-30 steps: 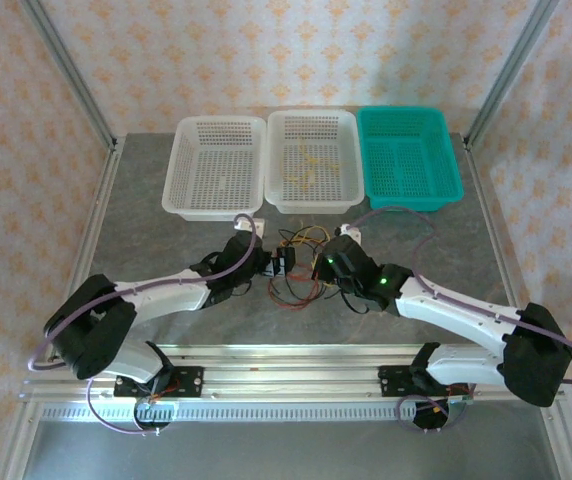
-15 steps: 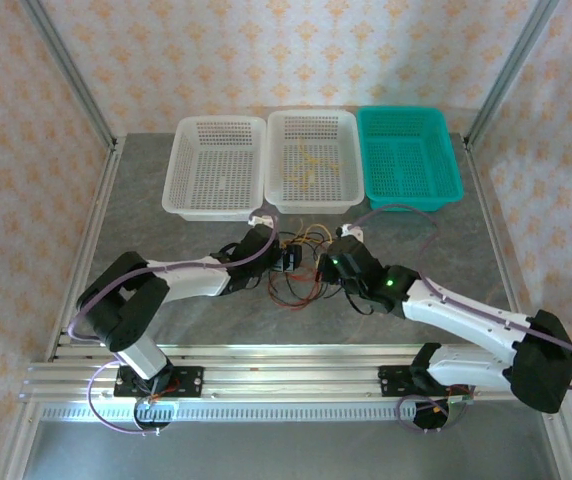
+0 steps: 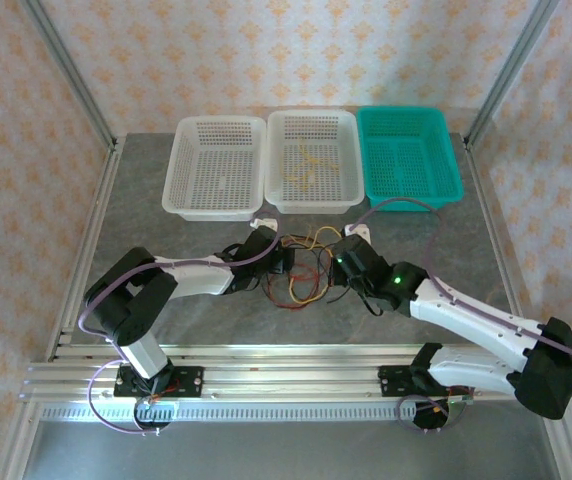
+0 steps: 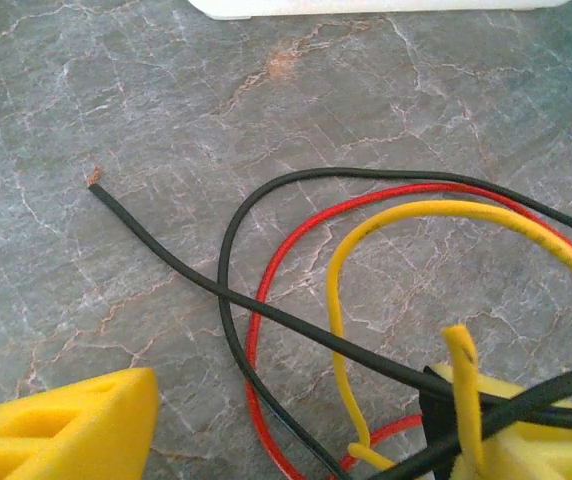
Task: Untangle the cables
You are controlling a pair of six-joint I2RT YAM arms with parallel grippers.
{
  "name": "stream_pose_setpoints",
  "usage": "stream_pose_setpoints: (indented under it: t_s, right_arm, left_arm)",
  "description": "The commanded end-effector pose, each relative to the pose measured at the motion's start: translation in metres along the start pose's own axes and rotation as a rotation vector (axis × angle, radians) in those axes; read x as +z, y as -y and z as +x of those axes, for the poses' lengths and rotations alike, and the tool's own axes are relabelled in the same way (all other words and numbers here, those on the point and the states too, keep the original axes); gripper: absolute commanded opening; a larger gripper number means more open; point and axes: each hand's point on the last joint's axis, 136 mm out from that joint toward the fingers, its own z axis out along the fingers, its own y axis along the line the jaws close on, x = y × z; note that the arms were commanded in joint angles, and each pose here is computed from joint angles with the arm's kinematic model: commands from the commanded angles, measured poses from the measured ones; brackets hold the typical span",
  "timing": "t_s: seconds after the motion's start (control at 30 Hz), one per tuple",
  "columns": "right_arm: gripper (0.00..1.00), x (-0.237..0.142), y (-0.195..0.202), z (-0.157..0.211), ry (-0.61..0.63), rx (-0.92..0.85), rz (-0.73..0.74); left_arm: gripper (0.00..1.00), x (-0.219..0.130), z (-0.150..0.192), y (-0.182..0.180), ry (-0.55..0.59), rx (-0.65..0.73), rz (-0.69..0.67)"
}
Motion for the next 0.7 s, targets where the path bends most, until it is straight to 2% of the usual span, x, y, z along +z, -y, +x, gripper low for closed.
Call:
stream_pose_setpoints:
  t_s: [0.0,0.17,0.23,0.43,0.67]
  right_arm:
    - [0.0,-0.001,0.003,-0.009,0.012,-0.02,0.036]
    - [0.0,0.01,-0.008,-0.009,-0.017,-0.001,0.016]
    - [0.0,0.018,-0.011,-0.005,-0.046,-0.002,0.027]
    - [0.0,0.037,-0.019,0.005,-0.122,-0.016,0.035]
    - [0.0,0.052,-0.025,0.018,-0.183,-0.035,0.021]
  left_arm:
    - [0.62,0.002,-0.008,0.003,0.022,-0.006,0.022]
    - [0.48,-0.001,-0.013,0.011,0.04,-0.005,0.067]
    - [0.4,-0.003,-0.016,0.013,0.049,-0.001,0.075]
    - [0.26,-0.007,-0.023,0.016,0.07,0.004,0.086]
    - [0.21,-0.01,-0.029,0.019,0.092,-0.009,0.103]
